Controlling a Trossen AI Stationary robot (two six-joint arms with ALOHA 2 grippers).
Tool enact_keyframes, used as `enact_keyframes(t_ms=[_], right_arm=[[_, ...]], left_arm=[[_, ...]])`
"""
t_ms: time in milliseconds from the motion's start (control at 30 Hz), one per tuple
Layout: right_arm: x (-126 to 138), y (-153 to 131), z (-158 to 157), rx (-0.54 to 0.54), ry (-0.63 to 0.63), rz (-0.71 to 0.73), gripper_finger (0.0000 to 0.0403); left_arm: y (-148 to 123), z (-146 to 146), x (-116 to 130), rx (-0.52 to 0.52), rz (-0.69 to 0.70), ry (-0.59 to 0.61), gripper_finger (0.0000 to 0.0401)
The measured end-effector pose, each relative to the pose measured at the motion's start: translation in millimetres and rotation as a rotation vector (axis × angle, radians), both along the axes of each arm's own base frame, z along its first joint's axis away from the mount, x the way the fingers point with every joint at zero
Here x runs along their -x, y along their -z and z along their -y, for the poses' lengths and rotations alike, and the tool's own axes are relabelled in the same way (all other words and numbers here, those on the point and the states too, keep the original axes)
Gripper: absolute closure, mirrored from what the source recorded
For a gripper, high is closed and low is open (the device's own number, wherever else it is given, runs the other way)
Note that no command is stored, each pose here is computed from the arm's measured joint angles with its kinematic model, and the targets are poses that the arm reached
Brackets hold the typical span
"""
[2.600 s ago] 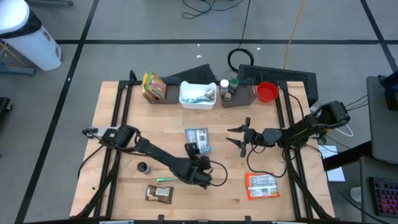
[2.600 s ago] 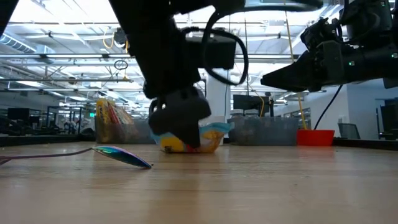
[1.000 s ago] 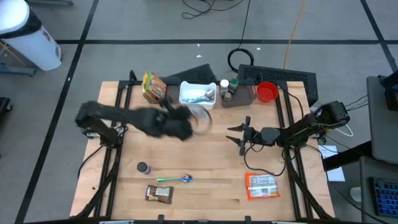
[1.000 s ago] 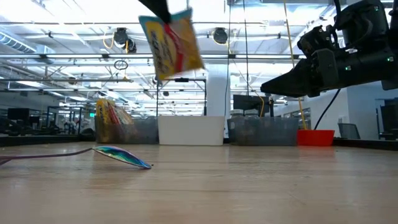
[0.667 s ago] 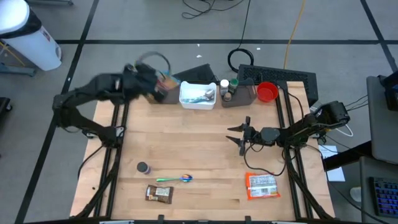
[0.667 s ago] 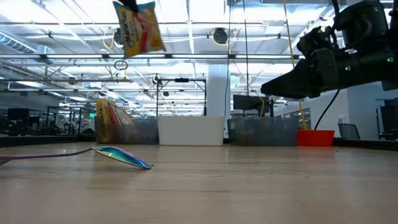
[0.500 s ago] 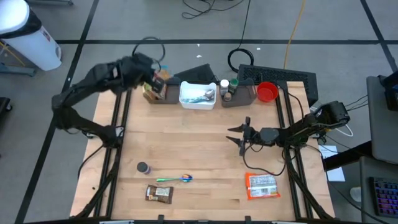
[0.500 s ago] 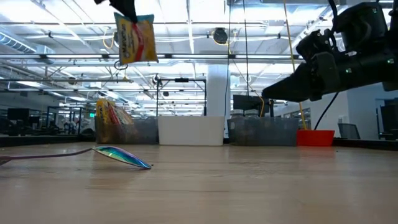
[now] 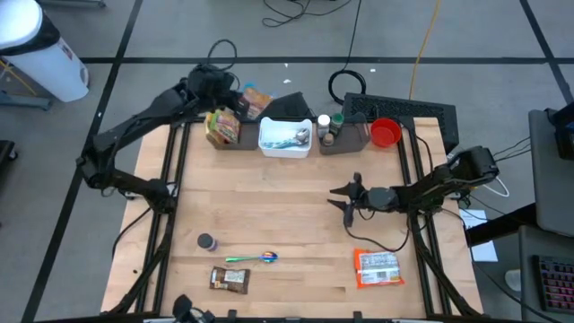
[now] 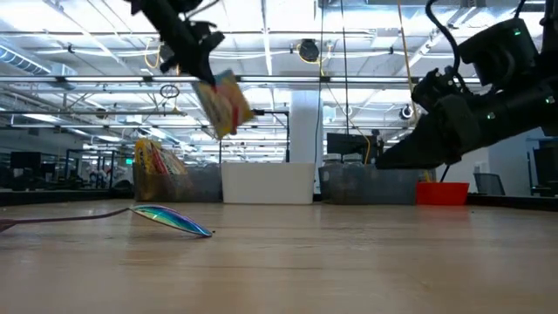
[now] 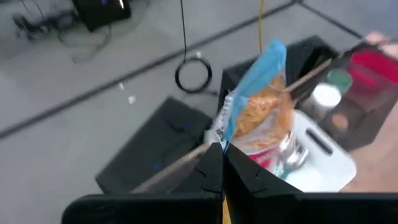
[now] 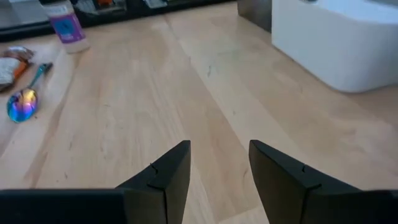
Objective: Pick & Place Food Item
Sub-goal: Put the blue noodle pack into the left black bin
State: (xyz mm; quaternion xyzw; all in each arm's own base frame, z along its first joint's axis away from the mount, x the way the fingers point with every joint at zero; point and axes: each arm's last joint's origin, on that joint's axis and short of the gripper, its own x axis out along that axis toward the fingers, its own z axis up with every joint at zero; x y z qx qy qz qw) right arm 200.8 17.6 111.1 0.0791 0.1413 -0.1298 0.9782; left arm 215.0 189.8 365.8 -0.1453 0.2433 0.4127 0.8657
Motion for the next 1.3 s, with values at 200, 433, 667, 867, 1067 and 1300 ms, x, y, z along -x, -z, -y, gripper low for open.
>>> enact_keyframes(t_ms=[200, 433, 667, 867, 1067, 1300], right_arm=[[-1, 7, 0, 0.000, 0.001, -0.023, 0.0248], [-3, 0, 1, 0.052, 0.040, 0.041, 0.0248], [-4, -2, 1, 0.049, 0.045, 0.054, 0.0250], [-5, -4, 1, 0.024, 0.051, 0.085, 0.0253], [-3, 0, -1, 0.026, 0.035, 0.047, 0.0256], [3, 9, -9, 0.072, 0.170, -0.039, 0.0264]], left_arm=[[47, -12, 3, 0.077, 0.071, 0.067, 0.0401], [63, -15, 4, 0.081, 0.101, 0.102, 0.0401], [64, -24, 14, 0.165, 0.173, 0.013, 0.0401], [67, -25, 18, 0.219, 0.185, -0.037, 0.0401], [71, -23, 21, 0.263, 0.169, -0.126, 0.0401], [69, -14, 17, 0.252, 0.160, -0.229, 0.0401]])
